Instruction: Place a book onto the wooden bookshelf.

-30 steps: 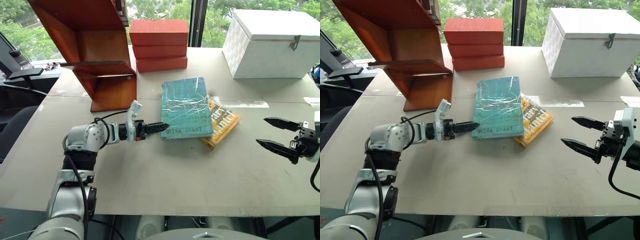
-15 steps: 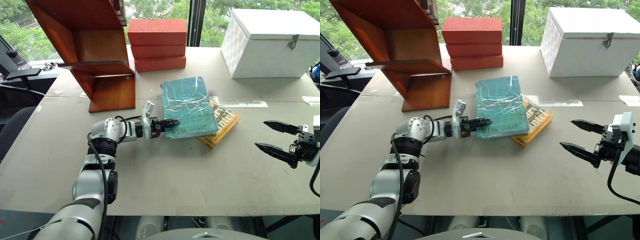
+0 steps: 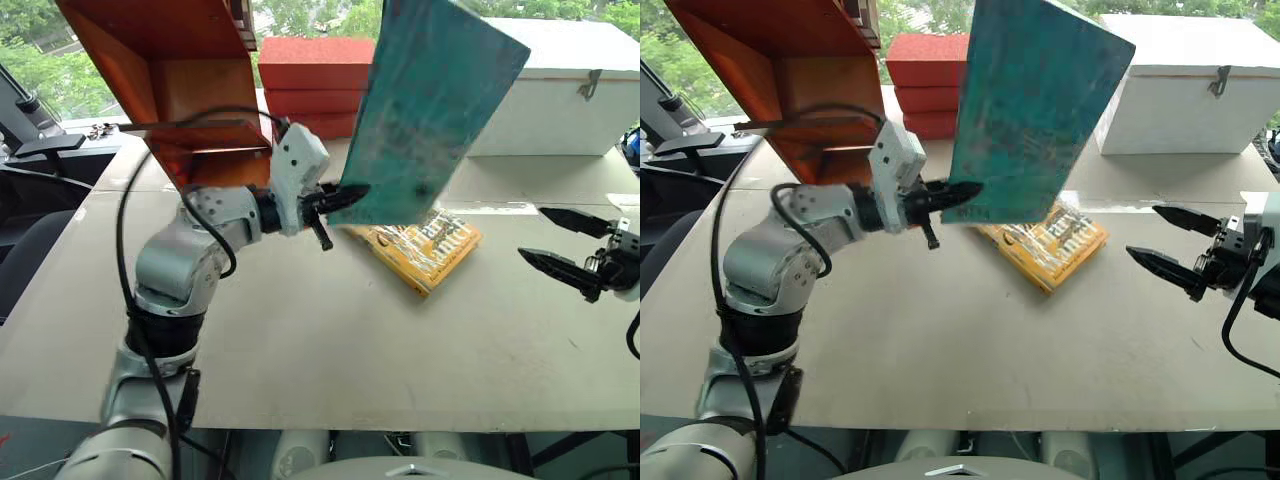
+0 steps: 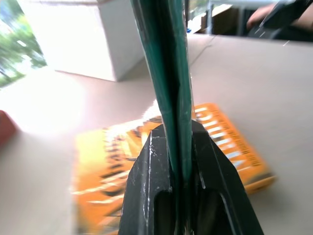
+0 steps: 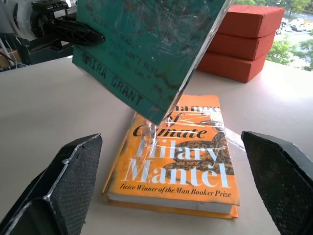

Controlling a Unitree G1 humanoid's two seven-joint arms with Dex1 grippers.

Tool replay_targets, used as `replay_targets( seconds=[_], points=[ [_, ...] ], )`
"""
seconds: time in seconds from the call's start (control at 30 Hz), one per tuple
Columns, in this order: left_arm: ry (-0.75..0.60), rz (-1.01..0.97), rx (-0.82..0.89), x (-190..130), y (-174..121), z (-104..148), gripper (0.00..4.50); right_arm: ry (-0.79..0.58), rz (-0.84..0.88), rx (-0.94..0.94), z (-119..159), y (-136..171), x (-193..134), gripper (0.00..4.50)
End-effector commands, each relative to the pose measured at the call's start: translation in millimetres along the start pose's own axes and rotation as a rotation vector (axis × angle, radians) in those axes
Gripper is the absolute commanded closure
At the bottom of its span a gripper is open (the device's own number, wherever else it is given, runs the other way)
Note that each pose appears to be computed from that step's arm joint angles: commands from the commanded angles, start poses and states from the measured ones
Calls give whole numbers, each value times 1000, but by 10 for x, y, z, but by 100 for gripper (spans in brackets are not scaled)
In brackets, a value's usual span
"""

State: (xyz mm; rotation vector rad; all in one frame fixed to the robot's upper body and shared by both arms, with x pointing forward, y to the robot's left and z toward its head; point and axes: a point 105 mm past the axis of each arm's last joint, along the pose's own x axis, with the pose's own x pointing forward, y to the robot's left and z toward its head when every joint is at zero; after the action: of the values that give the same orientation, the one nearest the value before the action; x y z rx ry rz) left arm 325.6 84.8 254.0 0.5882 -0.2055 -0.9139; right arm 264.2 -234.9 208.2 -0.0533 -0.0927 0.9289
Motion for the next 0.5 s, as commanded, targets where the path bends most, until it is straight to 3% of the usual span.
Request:
replay_targets(
  seconds=[0.03, 0.23, 0.5],
  points=[
    [-55, 246, 383, -121, 396, 445, 446, -82, 32, -9, 208, 5, 88, 0],
    [247, 523, 889, -577, 1018, 556, 446, -247, 95, 25, 596, -14, 329, 0],
    [603, 541, 1040, -1038, 1259, 255, 446, -362, 180, 86, 857, -1, 550, 0]
  ],
)
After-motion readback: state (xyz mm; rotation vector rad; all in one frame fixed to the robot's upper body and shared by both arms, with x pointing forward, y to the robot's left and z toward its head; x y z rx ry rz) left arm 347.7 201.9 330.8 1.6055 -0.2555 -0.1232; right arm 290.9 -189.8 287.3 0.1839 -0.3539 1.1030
